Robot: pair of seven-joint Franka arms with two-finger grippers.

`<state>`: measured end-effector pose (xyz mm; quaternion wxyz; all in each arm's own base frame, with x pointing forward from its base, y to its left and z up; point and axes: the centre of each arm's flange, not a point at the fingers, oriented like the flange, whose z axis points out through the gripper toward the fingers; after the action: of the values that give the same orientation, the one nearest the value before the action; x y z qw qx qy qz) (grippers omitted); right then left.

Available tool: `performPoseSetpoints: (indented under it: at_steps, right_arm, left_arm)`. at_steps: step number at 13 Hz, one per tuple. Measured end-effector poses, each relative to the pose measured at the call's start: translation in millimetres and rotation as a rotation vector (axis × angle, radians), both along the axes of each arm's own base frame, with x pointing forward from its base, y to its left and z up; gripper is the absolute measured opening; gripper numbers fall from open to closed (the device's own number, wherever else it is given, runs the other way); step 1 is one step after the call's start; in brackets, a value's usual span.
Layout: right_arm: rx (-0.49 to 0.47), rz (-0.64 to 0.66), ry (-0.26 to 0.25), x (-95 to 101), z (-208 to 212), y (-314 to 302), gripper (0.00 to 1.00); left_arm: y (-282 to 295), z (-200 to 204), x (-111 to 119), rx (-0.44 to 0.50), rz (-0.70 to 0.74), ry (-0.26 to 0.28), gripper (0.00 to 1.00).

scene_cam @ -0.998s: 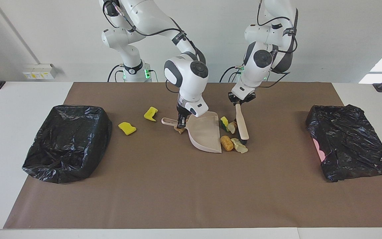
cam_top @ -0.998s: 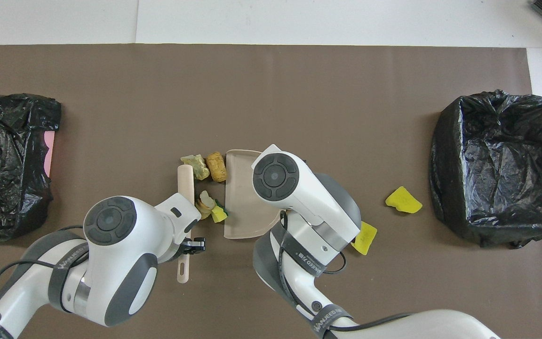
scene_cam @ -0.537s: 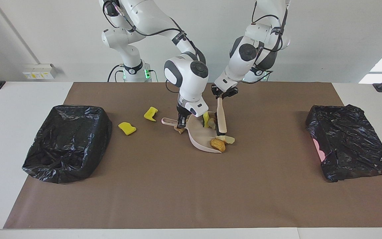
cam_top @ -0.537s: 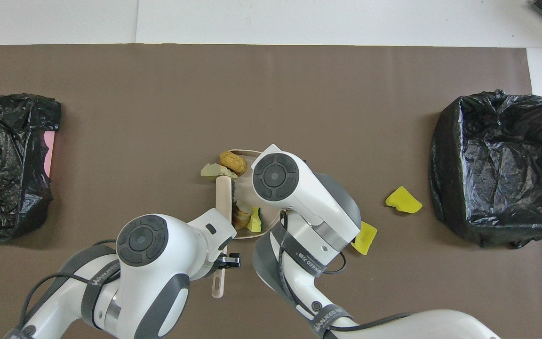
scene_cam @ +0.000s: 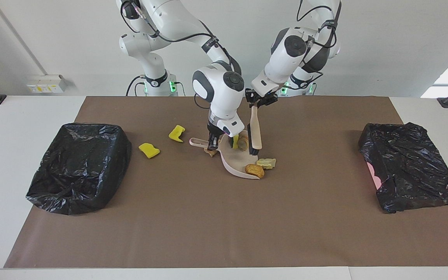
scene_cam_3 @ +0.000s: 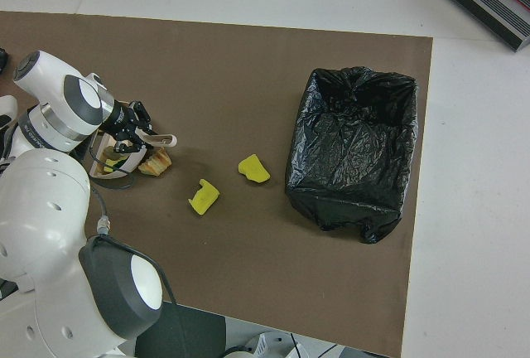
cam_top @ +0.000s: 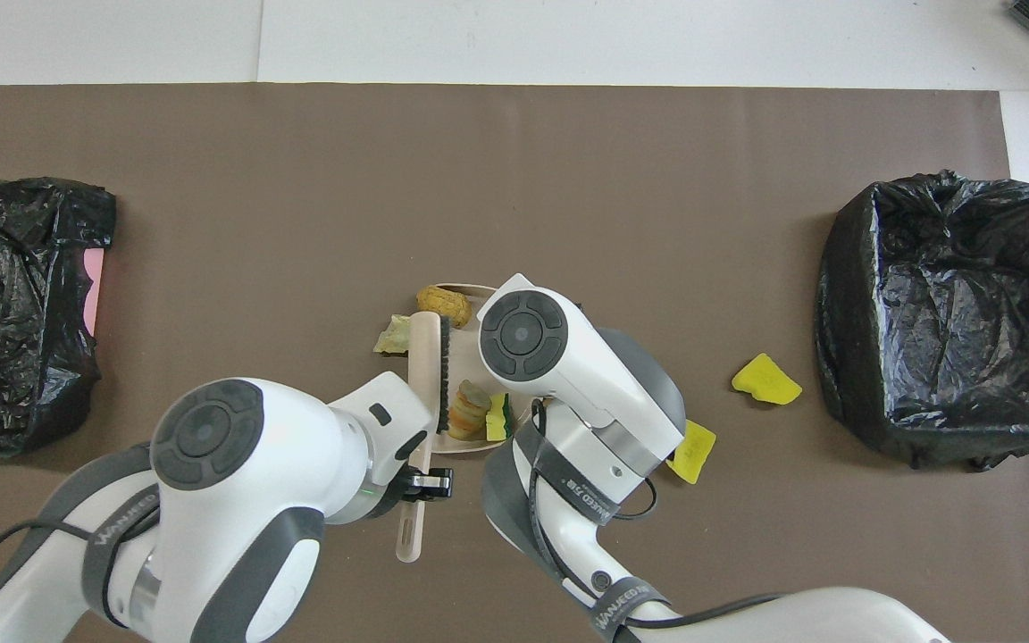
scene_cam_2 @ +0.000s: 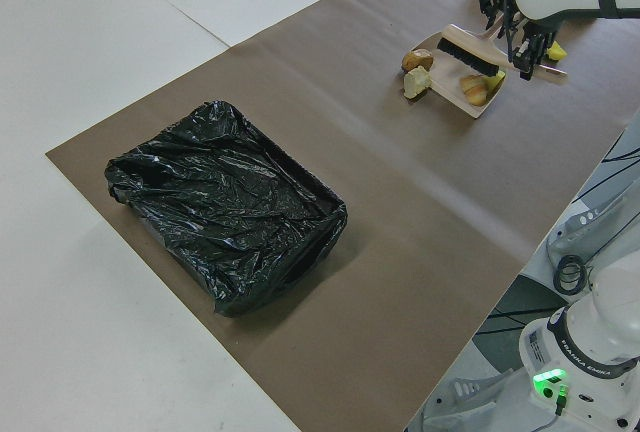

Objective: Sweep and dump trash in bin
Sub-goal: 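Sweep the trash pieces into the dustpan with the brush in the left gripper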

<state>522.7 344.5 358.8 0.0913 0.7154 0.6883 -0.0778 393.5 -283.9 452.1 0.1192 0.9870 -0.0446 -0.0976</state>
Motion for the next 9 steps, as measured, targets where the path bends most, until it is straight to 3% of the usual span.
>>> performPoseSetpoints:
  at_steps: [2, 5, 7, 9]
  right_arm:
    - [0.000, 0.000, 0.000, 0.0, 0.0, -0.1, 0.33]
    - [0.000, 0.000, 0.000, 0.0, 0.0, -0.1, 0.33]
    - [-0.006, -0.002, 0.007, -0.7, -0.8, -0.9, 0.33]
    - [-0.011, -0.003, 0.012, -1.2, -1.5, -1.6, 0.33]
  left_arm:
    - [40.6, 0.1, 25.7, 0.030, -0.020, -0.039, 0.26]
    - [79.9, -32.3, 62.5, 0.165, -0.099, -0.095, 0.26]
    - [72.1, -69.9, 86.0, 0.218, -0.142, -0.091, 0.26]
    - [60.3, -87.4, 95.8, 0.221, -0.162, -0.089, 0.26]
